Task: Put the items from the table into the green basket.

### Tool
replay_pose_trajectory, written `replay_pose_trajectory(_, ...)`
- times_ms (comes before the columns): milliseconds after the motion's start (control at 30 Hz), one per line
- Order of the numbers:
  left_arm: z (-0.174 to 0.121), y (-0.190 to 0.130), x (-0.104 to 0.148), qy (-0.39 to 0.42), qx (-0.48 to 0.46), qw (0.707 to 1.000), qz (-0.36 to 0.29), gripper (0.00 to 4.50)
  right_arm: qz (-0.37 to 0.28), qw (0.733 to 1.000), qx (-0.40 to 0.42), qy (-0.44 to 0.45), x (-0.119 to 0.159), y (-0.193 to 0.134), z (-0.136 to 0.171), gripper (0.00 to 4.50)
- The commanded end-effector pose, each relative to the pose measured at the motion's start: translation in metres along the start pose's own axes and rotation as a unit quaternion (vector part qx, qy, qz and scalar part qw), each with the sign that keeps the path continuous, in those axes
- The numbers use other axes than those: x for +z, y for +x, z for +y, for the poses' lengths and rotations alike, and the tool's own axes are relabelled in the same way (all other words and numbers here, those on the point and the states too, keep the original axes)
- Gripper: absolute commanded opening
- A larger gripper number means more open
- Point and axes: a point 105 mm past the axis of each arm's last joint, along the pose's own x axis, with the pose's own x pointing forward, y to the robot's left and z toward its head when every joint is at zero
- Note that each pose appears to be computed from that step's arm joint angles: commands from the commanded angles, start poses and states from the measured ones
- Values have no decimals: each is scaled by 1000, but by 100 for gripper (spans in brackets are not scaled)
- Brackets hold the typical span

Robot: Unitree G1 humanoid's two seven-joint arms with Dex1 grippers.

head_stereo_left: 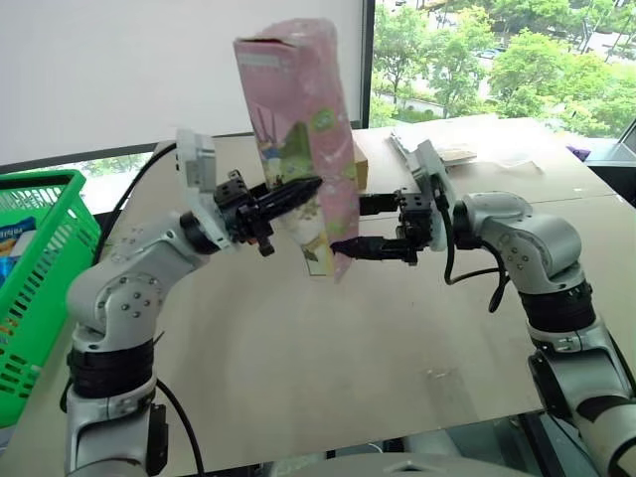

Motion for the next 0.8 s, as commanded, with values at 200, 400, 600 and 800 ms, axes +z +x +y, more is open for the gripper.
replay_pose_trajectory(200, 116, -118, 96, 270, 379, 883, 61, 18, -102, 993, 9, -54, 46, -20, 11, 373)
replay_pose_trajectory(400, 143, -211, 135, 340, 568, 733, 154, 18, -137, 987, 39, -70, 60, -20, 25, 373)
replay_pose_trajectory(600, 148, -266, 125, 350, 620, 655, 253, 18, -144, 986, 35, -73, 62, -20, 23, 373)
replay_pose_trajectory(800, 147, -311, 114, 315, 663, 613, 291, 18, -138, 987, 31, -77, 59, -21, 22, 373)
